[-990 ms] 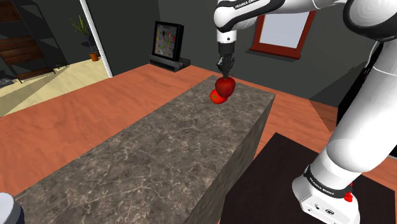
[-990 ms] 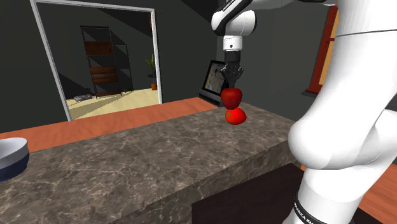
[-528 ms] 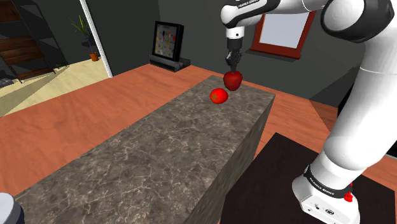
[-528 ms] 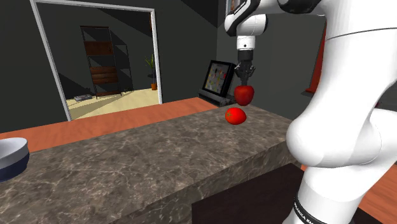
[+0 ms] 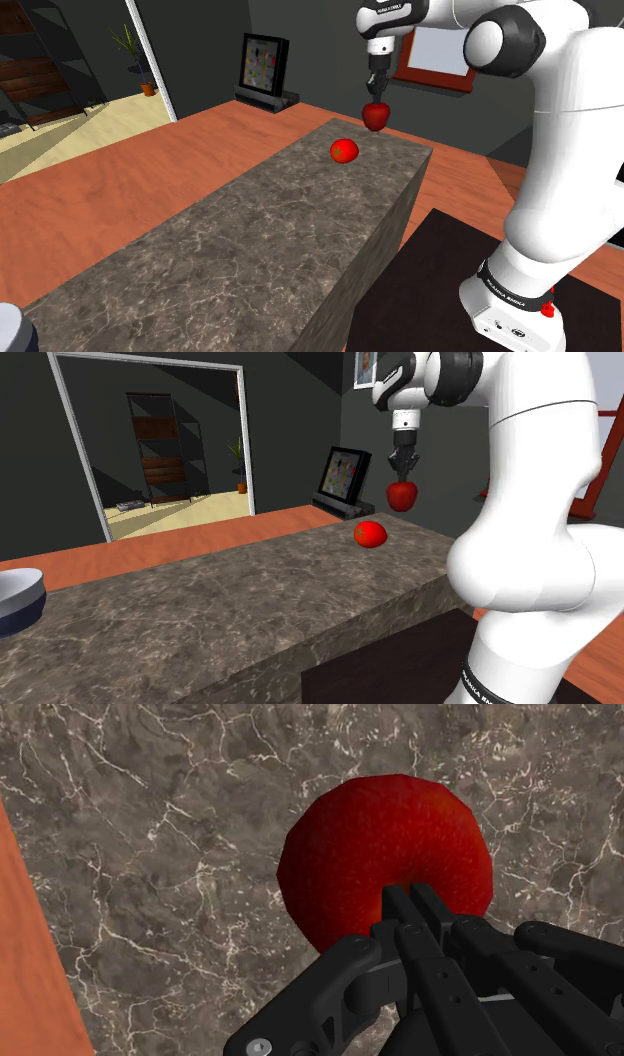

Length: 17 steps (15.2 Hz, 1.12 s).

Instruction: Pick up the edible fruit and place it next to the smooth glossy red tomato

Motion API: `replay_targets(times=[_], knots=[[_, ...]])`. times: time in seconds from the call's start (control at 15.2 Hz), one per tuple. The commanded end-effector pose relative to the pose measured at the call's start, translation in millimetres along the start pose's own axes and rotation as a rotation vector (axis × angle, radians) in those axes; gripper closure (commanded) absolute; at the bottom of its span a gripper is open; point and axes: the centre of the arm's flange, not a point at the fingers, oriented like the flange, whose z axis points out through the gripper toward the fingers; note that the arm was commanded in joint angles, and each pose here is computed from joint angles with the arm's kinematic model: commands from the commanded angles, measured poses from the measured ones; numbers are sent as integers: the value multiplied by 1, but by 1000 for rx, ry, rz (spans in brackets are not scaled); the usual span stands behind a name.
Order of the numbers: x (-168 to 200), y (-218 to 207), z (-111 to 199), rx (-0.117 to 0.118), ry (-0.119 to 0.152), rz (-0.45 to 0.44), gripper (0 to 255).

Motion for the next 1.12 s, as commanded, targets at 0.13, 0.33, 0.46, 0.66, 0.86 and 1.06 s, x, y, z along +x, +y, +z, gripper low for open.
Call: replay_targets(times=[0.13, 0.33, 0.46, 0.66, 0.86, 1.06], knots=[[5, 52, -2, 0, 0, -1, 255], [11, 86, -3, 0, 0, -1, 255], [12, 86, 8, 0, 0, -1, 255], [14, 87, 23, 0, 0, -1, 255], [16, 87, 39, 0, 0, -1, 255], [17, 88, 55, 0, 0, -1, 255]])
